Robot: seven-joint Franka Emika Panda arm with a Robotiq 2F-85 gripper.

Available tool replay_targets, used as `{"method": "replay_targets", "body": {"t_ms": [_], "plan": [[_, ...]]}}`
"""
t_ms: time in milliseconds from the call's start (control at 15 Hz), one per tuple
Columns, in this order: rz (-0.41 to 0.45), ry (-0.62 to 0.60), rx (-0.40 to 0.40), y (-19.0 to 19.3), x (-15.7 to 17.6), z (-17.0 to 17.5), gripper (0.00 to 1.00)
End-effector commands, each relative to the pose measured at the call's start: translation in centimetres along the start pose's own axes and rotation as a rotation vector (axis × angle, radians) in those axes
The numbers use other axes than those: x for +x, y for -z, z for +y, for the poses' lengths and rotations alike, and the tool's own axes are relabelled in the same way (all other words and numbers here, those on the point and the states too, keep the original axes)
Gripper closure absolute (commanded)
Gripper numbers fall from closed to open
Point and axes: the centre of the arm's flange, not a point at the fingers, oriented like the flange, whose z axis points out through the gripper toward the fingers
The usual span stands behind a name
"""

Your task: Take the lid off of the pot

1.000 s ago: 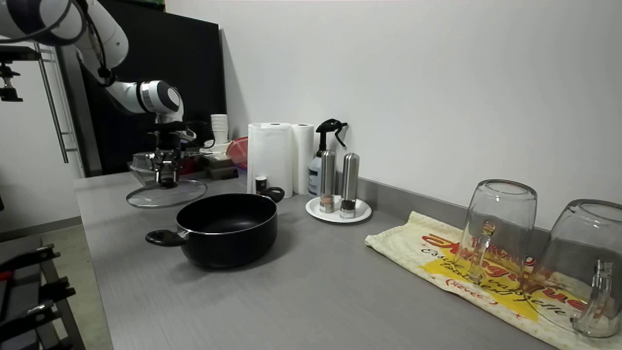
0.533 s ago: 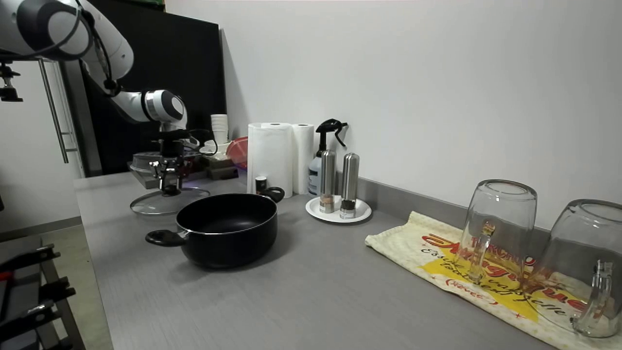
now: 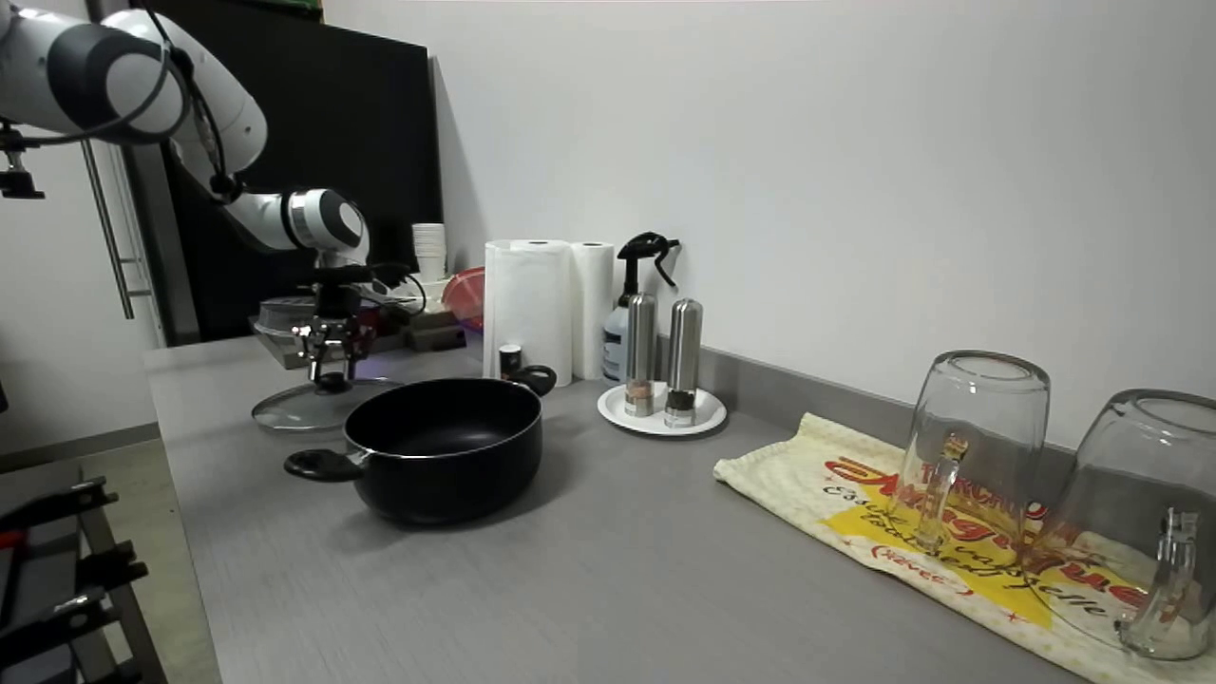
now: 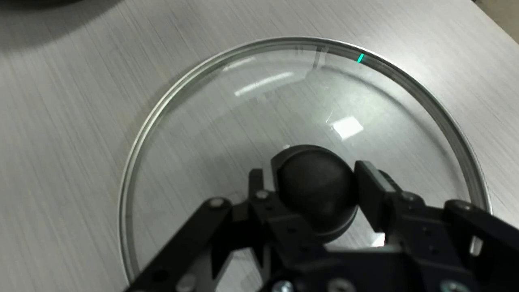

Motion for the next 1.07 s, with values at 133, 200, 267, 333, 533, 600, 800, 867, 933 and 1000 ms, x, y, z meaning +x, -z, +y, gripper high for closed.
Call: {"method": "replay_targets", "body": {"t_ms": [133, 200, 267, 333, 533, 600, 800, 867, 933, 1000], "plan": [[-0.014, -0.038, 0.009, 1.4, 1.3, 0.6, 0.75], [-0.022, -0.024, 0.011, 1.3, 1.3, 0.6, 0.75], [-0.036, -0.01, 0.016, 1.3, 1.3, 0.6, 0.75], [-0.005, -0.015, 0.009, -0.1, 0.5, 0.4, 0.5], [-0.017, -0.015, 0.012, -0.2, 0.6, 0.4, 0.5], [-0.017, -0.015, 0.012, -0.2, 0.6, 0.4, 0.5], [-0.015, -0.015, 0.011, -0.1, 0.6, 0.4, 0.5], [-0.015, -0.015, 0.011, -0.1, 0.6, 0.4, 0.5], [-0.015, -0.015, 0.011, -0.1, 0.6, 0.4, 0.5], [-0.015, -0.015, 0.011, -0.1, 0.6, 0.4, 0.5]]}}
